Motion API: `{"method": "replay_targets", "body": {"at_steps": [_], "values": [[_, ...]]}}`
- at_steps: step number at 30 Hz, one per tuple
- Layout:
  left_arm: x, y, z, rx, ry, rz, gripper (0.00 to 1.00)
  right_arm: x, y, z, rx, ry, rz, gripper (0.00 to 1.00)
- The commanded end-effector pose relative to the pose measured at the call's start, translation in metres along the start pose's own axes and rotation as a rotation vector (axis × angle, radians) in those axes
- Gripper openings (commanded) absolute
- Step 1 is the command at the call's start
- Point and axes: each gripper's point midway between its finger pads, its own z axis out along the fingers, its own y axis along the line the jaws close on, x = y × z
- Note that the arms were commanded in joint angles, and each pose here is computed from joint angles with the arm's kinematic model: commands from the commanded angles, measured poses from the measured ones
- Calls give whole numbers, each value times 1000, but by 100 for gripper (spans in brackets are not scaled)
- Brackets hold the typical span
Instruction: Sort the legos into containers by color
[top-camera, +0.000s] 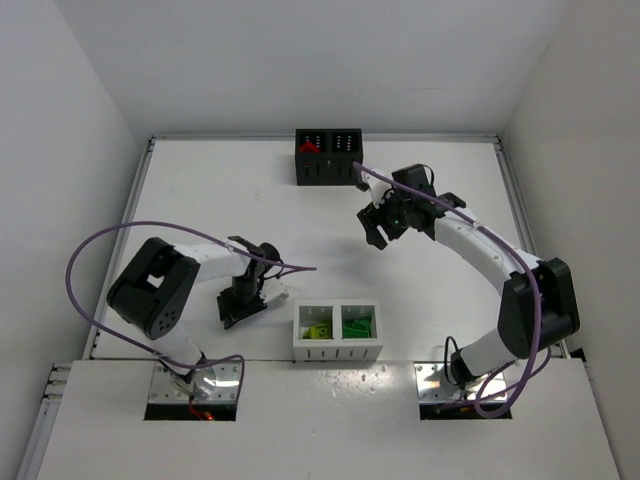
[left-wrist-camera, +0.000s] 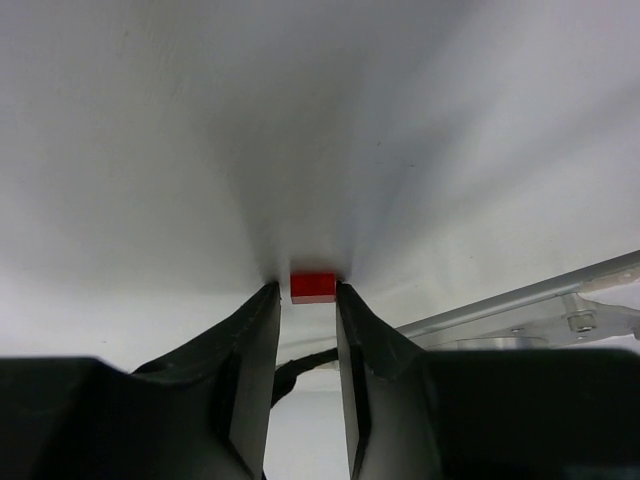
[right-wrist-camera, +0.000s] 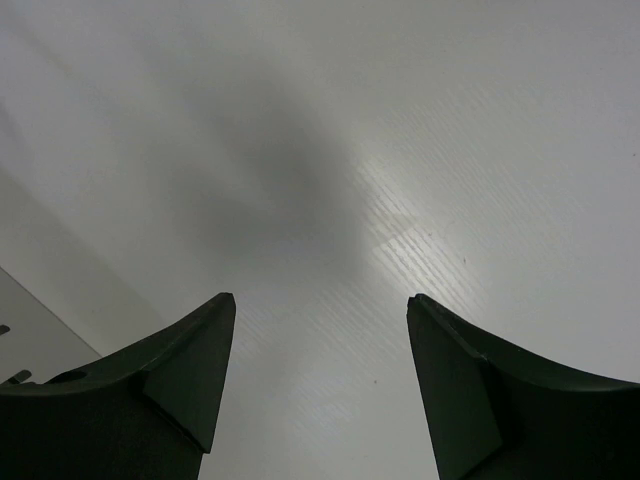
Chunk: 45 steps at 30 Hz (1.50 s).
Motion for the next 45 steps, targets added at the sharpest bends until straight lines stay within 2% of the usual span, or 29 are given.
{"method": "replay_targets", "body": {"at_steps": [1, 10, 18, 26, 31, 37, 45], "values": [[-19, 1, 13, -2, -65, 5, 34, -15, -7, -5, 18, -34, -24, 70], [-26, 5, 14, -24, -88, 3, 22, -15, -7, -5, 18, -34, -33, 70], [-62, 24, -22, -50, -265, -47, 10, -17, -8, -5, 22, -42, -35, 70], [-102, 53, -96, -112, -525, -118, 4, -18, -7, -2, 13, -45, -26, 70], [-139, 80, -176, -149, -746, -182, 3, -20, -7, -1, 16, -56, -9, 70], [-185, 114, -248, -172, -939, -235, 0, -17, -3, 2, -7, -64, 44, 70], [-238, 156, -296, -177, -1125, -306, 0, -18, -9, -5, 19, -111, 77, 71]]}}
